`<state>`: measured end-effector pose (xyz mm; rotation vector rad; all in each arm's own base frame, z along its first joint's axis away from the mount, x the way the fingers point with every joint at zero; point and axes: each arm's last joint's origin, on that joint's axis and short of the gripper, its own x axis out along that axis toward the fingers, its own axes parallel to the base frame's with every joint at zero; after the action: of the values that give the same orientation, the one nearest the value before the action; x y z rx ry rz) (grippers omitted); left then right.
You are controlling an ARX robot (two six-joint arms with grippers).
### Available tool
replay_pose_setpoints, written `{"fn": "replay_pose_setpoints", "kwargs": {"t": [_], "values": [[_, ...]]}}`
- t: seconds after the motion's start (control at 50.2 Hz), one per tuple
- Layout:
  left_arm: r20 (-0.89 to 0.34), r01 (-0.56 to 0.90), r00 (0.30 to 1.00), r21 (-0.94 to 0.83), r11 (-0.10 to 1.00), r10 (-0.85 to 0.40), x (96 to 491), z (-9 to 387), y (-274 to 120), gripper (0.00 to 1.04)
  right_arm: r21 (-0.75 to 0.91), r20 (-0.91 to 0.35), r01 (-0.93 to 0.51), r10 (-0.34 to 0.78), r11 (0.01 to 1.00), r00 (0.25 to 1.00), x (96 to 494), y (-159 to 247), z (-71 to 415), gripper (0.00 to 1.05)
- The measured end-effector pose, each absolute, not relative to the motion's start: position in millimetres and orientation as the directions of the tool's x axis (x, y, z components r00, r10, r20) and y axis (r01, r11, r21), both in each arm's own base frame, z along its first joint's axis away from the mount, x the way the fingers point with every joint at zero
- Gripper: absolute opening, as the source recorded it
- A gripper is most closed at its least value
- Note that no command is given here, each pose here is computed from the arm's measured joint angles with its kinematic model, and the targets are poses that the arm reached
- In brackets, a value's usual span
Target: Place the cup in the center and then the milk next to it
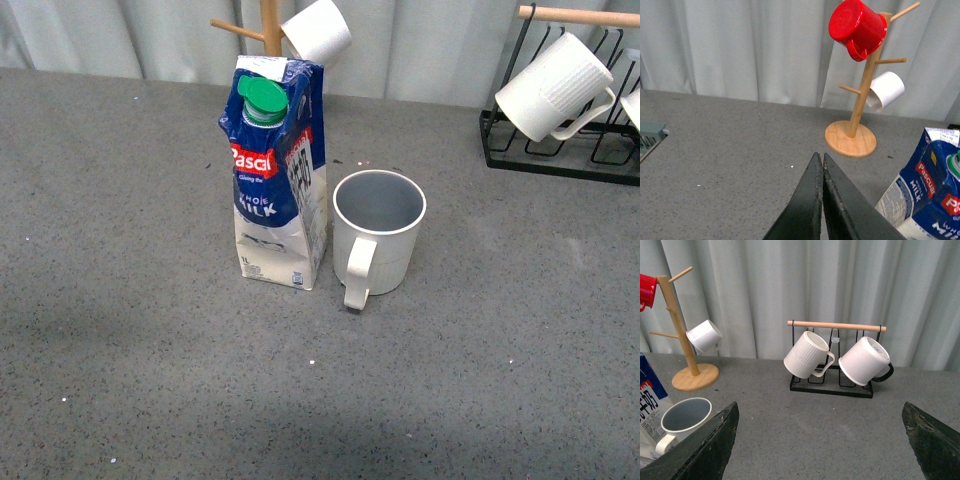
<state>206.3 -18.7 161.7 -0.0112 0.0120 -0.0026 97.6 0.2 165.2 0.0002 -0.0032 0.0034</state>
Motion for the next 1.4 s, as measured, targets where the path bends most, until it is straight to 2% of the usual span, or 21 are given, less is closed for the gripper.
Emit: {"fn": "replay_pose_setpoints", "kwargs": {"t": [0.299, 0.578, 1.395], "values": [[-0.015, -0.001, 1.000, -0.007, 1.000, 0.001, 170, 162, -1, 0.04, 0.000, 0.003, -0.003, 0.003, 1.000, 1.000, 98, 0, 165, 0.95], [-0.011, 0.002, 1.000, -0.007, 1.000, -0.002, 148, 163, 0, 0.04, 0.000, 0.003, -0.003, 0.003, 1.000, 1.000, 98, 0, 165, 0.95], [0.023, 0.002, 1.000, -0.007, 1.000, -0.002, 115, 174, 0, 0.04, 0.000, 0.003, -0.003, 0.003, 1.000, 1.000, 98, 0, 165, 0.95]]}}
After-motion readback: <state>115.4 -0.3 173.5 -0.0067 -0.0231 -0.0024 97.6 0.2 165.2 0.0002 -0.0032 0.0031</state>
